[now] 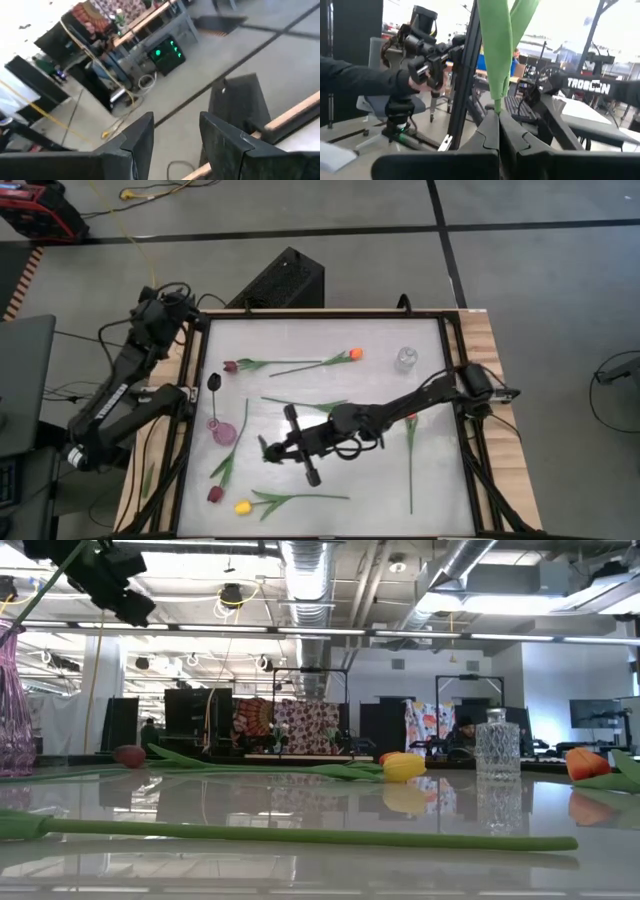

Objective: Sort flowers into vase by color
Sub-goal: Put the black tulip into the purple vase

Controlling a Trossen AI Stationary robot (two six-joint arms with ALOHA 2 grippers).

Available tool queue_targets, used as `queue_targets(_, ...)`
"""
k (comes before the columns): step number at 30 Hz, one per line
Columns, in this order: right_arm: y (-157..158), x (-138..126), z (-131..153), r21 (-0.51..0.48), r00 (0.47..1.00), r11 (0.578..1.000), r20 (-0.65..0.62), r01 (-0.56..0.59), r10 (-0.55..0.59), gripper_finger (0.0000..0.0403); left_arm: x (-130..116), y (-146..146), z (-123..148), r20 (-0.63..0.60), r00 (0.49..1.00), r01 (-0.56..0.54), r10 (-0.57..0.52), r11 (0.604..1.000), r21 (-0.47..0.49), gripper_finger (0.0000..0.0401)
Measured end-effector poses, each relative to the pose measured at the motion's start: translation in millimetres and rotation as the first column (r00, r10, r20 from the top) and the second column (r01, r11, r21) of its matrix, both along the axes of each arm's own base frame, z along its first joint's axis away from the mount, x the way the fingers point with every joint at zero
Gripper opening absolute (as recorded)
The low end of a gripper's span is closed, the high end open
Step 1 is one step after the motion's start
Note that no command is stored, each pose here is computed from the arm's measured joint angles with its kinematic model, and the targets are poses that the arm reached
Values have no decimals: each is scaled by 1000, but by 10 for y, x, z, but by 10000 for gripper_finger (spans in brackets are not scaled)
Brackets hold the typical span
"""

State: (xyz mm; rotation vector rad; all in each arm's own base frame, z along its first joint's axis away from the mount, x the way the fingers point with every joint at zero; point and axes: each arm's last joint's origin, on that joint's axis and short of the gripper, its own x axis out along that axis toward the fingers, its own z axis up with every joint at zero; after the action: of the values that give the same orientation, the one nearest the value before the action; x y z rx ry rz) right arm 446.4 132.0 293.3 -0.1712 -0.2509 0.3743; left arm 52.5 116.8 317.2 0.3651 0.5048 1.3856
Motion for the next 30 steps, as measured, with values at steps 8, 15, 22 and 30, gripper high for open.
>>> queue_targets(8,-45,381,70,-5,996,1000,86,21,-21,18,-20,-19,22,6,1000,-30,30,999,27,149)
queue_targets(15,-69,704,74,-13,987,999,153,50,-47,18,-49,-129,70,60,998,15,-19,998,64,149)
queue_targets(22,-278,1048,14,-1,982,995,164,100,-98,18,-113,-301,98,90,995,46,-54,994,96,149)
queue_targets(30,-501,1273,-110,9,976,983,112,185,-185,18,-165,-467,130,115,987,98,-115,984,145,149)
